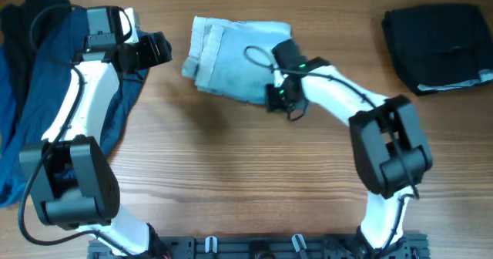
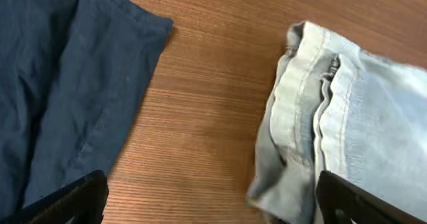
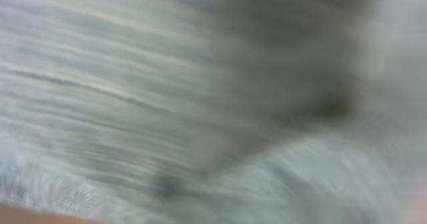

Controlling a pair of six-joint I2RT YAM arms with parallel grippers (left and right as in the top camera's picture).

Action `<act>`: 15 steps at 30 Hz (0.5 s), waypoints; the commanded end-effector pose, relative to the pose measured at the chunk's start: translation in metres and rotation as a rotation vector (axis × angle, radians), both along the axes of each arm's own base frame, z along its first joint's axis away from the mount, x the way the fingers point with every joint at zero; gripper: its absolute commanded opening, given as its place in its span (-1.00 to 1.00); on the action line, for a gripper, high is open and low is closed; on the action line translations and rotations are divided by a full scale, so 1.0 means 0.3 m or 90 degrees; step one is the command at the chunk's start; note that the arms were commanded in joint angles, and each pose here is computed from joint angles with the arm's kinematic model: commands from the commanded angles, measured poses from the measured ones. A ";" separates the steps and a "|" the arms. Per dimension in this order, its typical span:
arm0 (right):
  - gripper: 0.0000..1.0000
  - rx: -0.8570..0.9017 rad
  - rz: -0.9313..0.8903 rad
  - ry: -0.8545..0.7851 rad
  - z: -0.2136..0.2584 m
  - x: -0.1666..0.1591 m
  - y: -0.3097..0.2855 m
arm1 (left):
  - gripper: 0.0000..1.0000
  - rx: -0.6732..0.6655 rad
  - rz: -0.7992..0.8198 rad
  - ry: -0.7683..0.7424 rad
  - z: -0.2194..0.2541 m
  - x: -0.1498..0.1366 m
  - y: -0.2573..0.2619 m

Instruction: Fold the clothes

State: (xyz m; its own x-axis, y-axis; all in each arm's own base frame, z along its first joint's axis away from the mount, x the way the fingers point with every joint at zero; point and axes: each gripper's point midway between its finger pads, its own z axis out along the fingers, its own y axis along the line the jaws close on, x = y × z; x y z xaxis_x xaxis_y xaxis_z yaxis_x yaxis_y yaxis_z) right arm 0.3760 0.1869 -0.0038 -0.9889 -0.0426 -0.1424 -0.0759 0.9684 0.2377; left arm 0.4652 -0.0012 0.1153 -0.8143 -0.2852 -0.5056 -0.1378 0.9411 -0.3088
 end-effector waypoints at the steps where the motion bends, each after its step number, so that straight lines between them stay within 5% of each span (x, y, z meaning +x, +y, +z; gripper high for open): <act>1: -0.90 -0.084 -0.102 -0.055 -0.022 0.127 -0.233 | 1.00 0.008 -0.011 -0.003 0.003 0.010 0.000; 7: -0.69 0.111 -0.158 -0.273 0.147 0.438 -0.203 | 0.99 -0.002 -0.017 0.002 -0.004 0.006 -0.011; 10: -0.19 0.144 -0.178 -0.335 0.237 0.514 -0.191 | 1.00 -0.002 -0.017 0.001 -0.003 0.006 -0.010; 15: 0.74 0.216 -0.134 -0.261 0.437 0.429 -0.125 | 0.99 0.016 -0.031 -0.014 0.005 0.017 0.006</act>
State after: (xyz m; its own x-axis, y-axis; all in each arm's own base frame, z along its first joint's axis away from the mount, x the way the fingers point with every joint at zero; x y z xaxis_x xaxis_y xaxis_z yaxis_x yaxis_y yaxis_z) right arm 0.5073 0.1268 0.0593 -0.8341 0.2700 -0.4810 0.0505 0.9058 0.4208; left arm 0.4639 -0.0021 0.1143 -0.8194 -0.2777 -0.5015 -0.1307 0.9423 -0.3083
